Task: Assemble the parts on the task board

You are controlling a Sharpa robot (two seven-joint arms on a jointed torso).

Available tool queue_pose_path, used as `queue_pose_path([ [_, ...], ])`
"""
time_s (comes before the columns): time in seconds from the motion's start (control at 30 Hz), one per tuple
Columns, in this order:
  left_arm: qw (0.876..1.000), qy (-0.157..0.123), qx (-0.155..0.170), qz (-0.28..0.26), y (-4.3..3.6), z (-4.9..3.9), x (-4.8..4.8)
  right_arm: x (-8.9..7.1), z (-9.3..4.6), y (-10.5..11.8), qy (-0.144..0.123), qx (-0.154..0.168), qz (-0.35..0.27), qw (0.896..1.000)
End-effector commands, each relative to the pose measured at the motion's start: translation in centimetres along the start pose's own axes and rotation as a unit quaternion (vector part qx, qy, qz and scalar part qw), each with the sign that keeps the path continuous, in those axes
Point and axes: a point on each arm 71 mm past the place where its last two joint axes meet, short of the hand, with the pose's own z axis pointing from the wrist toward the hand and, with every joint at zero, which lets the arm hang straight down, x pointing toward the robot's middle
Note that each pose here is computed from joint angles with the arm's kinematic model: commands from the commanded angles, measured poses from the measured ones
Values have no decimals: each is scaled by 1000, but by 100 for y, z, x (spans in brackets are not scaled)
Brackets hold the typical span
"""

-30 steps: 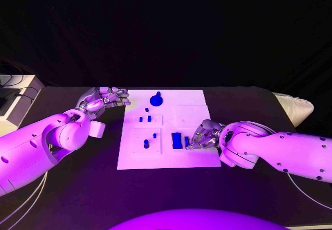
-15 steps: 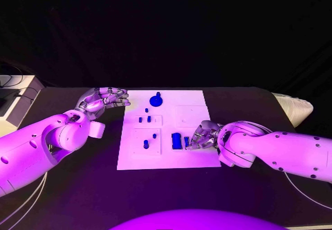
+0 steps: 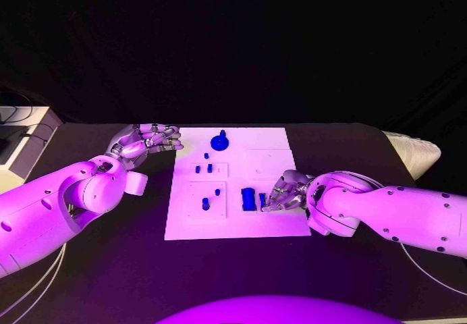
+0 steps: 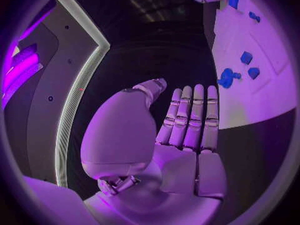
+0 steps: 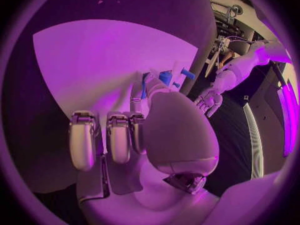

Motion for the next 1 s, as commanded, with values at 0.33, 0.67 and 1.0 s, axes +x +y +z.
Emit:
queue_pose_path([
  [0.33,1000,9,6,-2,-10,6,30,-52,-85,-27,-14,-49,63,997],
  [0.67,1000,8,8,-2,-4,12,34,-263,-143,-81,-54,-93,131,986],
  [1.0,1000,-8,14,-10,8,25,11,-561,-91,-116,-121,-131,169,969],
])
